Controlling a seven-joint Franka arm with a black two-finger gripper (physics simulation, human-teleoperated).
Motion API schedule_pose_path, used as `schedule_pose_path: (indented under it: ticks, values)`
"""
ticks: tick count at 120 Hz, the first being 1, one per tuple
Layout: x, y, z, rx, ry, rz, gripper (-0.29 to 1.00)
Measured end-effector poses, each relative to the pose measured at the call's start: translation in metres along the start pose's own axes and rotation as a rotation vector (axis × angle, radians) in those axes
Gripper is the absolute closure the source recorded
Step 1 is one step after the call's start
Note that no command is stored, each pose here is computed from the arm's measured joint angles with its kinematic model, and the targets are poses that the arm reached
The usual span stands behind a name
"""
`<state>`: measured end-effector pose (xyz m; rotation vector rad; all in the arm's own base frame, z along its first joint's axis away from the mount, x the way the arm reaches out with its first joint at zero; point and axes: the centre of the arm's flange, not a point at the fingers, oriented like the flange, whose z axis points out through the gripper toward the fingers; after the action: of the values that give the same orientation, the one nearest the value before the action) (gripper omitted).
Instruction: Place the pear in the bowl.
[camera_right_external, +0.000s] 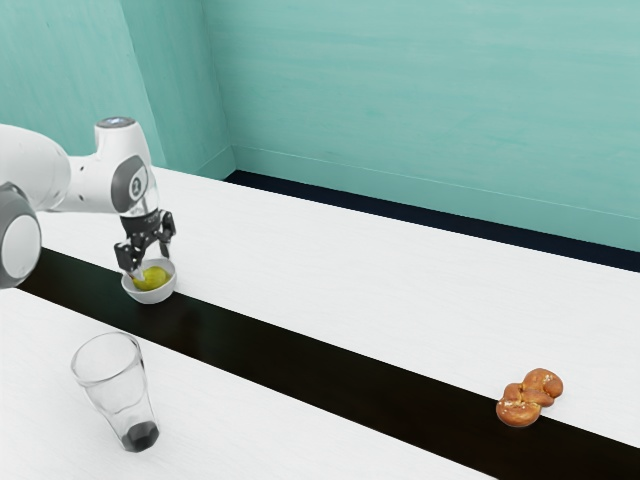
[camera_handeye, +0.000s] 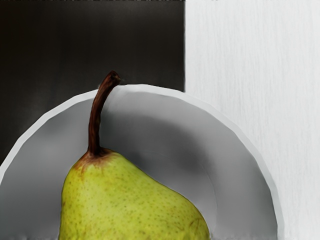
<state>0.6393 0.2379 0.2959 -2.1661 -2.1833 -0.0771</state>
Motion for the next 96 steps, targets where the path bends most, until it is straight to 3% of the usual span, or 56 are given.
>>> schedule_pose_path:
  ticks: [34,44,56,73,96]
  values:
    - [-0.033,-0.001,-0.074,-0.081,-0.05,0.149,0.02]
    - [-0.049,-0.003,-0.122,-0.102,-0.064,0.3,0.02]
    - [-0.099,0.008,-0.201,-0.13,-0.023,0.569,0.01]
    - [-0.14,-0.029,-0.306,-0.174,0.02,0.815,0.01]
    - [-0.217,-0.066,-0.353,-0.109,0.013,1.106,0.0]
